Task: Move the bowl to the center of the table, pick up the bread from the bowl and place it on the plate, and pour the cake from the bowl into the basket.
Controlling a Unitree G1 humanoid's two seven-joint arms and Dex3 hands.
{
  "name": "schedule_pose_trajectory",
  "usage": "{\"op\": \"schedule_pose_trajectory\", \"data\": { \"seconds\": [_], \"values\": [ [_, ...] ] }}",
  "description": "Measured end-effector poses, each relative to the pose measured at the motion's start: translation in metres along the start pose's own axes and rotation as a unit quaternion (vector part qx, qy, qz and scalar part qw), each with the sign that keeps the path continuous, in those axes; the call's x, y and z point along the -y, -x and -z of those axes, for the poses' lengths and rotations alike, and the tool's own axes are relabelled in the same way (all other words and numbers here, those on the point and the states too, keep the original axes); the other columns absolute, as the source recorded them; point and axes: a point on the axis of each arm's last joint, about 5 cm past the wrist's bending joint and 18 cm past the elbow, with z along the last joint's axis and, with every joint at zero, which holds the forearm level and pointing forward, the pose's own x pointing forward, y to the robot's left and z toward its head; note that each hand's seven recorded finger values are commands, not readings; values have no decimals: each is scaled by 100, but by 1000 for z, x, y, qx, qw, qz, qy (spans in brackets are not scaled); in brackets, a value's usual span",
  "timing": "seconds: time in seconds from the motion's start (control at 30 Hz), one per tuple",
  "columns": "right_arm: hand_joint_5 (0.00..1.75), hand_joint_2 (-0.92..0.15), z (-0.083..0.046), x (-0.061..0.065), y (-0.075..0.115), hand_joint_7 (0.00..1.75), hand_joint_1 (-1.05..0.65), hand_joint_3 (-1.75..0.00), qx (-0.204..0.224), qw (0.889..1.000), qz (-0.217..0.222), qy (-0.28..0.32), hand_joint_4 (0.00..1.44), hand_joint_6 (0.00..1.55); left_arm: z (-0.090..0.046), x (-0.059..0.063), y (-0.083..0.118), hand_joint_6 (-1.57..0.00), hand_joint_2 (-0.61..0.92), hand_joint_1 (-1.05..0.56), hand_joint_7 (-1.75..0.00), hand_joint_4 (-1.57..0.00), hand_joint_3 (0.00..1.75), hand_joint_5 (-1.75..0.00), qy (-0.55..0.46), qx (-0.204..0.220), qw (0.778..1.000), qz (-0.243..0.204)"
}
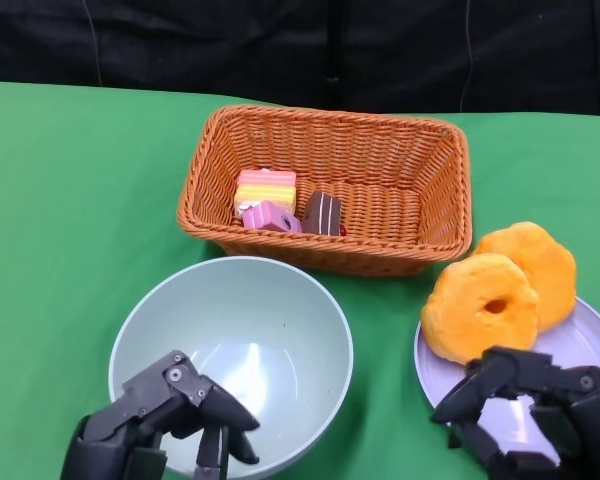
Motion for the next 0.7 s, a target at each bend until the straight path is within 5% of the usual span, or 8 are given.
{"op": "schedule_pose_trajectory", "data": {
  "seconds": [0.37,0.7],
  "values": [
    [144,-49,-2,-15,7,99,-8,-103,-10,999,-34,-27,85,95,0,-4,11,-81,34,1,-154,-87,156,-175,-9,-21,1000,-19],
    [145,-45,4,-17,4,100,-9,-110,-12,998,-50,-26,85,95,2,-4,7,-80,31,0,-156,-88,158,-175,-13,-5,1000,-21]
  ]
}}
